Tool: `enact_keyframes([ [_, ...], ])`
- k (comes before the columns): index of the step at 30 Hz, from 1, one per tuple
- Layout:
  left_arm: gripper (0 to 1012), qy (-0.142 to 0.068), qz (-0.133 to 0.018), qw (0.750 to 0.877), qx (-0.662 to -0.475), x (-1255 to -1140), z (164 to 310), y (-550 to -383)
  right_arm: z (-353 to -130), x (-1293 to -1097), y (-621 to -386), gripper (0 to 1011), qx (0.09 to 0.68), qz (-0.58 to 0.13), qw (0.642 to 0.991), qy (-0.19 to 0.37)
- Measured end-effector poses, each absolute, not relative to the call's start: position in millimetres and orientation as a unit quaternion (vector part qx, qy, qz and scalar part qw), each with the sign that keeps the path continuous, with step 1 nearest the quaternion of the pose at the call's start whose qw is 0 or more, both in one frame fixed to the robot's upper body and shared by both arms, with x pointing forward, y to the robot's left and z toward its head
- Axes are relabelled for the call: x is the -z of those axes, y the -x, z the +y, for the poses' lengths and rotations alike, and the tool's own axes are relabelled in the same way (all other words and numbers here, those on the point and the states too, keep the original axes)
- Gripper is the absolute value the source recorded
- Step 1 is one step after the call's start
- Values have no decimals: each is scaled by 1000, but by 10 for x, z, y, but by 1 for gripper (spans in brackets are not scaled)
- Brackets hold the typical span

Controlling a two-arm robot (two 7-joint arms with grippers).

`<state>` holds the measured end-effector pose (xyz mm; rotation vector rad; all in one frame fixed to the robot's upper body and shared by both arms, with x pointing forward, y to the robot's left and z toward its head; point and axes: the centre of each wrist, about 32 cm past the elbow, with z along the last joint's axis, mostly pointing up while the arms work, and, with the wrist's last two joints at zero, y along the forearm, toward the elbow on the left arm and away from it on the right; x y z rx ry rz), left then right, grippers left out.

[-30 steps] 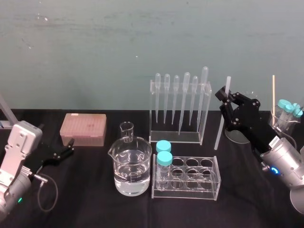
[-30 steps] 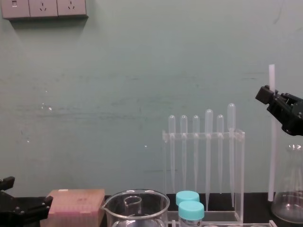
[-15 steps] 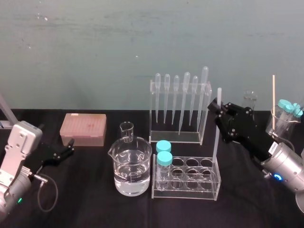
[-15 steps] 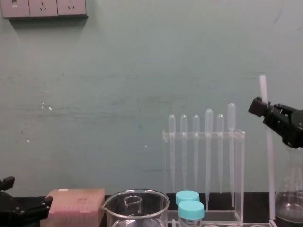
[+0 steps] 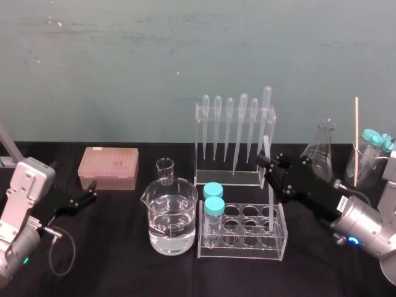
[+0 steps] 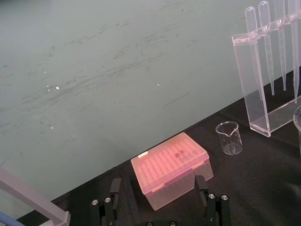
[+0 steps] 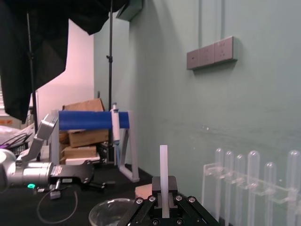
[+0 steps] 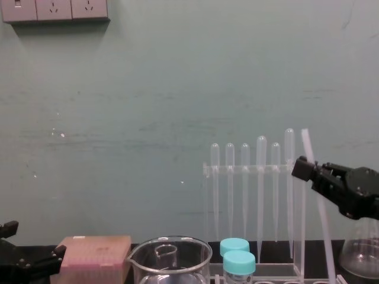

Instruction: Pick up the stirring rod with one hand, then place it down.

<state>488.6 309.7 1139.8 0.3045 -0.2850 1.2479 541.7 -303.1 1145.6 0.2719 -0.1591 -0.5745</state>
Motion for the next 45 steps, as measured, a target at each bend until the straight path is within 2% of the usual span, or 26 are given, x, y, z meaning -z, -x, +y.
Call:
enact_keyframes([
  [23, 1000, -141, -132, 791, -580, -11398, 3097, -4886, -3019, -11228, -5569, 69, 258, -59, 962, -73],
  [45, 1000, -141, -132, 791, -580, -11398, 3097, -4886, -3023, -11218, -5582, 69, 259, -57, 962, -68],
])
